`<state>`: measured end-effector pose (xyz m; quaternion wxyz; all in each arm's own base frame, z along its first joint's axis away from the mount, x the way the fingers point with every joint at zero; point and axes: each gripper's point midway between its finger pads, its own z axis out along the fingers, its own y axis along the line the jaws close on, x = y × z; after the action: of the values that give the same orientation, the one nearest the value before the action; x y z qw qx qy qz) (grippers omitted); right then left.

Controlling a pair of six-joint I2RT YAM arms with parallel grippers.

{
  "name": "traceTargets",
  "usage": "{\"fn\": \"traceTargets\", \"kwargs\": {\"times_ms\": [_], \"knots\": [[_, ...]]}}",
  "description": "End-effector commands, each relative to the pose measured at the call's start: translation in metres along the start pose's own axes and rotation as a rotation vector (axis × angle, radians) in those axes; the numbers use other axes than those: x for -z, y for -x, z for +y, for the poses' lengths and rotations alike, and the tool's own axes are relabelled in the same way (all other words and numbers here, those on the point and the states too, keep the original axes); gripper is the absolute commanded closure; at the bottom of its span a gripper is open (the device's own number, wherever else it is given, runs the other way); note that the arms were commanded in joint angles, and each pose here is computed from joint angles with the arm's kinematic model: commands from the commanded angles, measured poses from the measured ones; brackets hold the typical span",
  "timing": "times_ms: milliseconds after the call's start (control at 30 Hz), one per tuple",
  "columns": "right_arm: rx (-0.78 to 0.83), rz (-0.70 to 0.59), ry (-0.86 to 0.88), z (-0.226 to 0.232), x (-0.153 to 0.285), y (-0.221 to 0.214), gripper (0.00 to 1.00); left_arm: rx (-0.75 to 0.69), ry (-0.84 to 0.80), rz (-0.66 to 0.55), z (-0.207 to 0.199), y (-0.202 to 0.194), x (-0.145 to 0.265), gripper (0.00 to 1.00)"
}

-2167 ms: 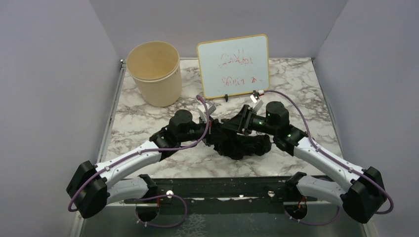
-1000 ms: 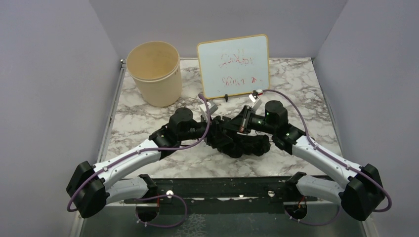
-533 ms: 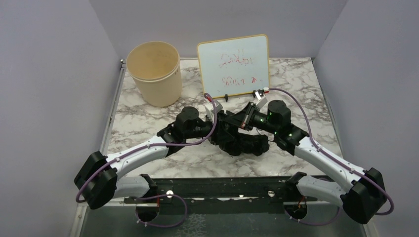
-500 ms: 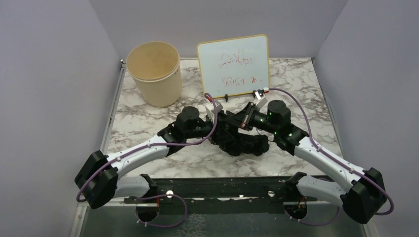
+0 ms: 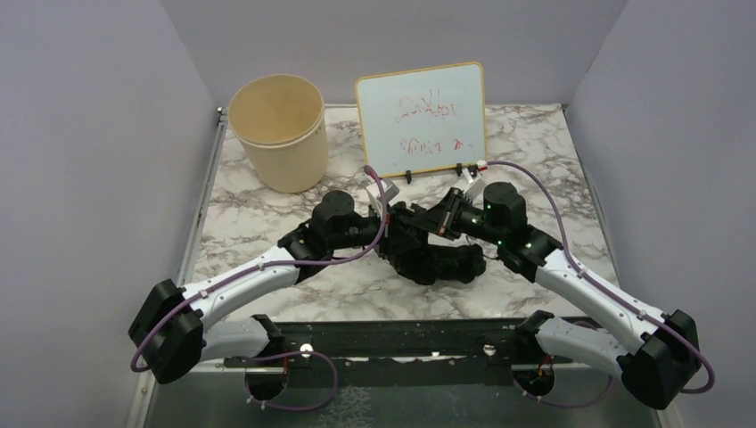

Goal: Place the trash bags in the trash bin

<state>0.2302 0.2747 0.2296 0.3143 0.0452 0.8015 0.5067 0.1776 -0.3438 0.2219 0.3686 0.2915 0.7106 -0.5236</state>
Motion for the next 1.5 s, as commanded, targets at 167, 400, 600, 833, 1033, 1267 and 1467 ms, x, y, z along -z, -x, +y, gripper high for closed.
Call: {"fn": "traceTargets", "kwargs": {"times_ms": [167, 400, 600, 833, 1033, 1267, 1467], "knots": [[0.180, -0.058, -0.090, 0.003, 0.021, 0.022, 0.83, -0.097, 0.046, -0.044, -0.012, 0.023, 0.022, 1.00], [0.221, -0.030, -0.138, -0.005, 0.027, 0.018, 0.82, -0.124, 0.091, -0.091, -0.015, 0.039, 0.034, 1.00], [0.230, -0.021, -0.127, -0.007, 0.030, 0.013, 0.73, -0.151, 0.091, -0.091, -0.018, 0.044, 0.037, 1.00], [0.197, -0.025, -0.089, 0.002, 0.023, 0.016, 0.64, -0.158, 0.033, -0.061, -0.028, 0.046, 0.032, 1.00], [0.135, -0.032, -0.092, 0.002, 0.014, 0.018, 0.57, -0.181, 0.002, -0.069, -0.037, 0.055, 0.032, 1.00], [0.108, -0.087, -0.195, -0.009, 0.011, 0.037, 0.37, -0.180, -0.003, -0.055, -0.039, 0.053, 0.034, 1.00], [0.067, -0.051, -0.268, -0.029, 0.001, 0.042, 0.37, -0.188, -0.011, -0.058, -0.041, 0.054, 0.035, 1.00]]}}
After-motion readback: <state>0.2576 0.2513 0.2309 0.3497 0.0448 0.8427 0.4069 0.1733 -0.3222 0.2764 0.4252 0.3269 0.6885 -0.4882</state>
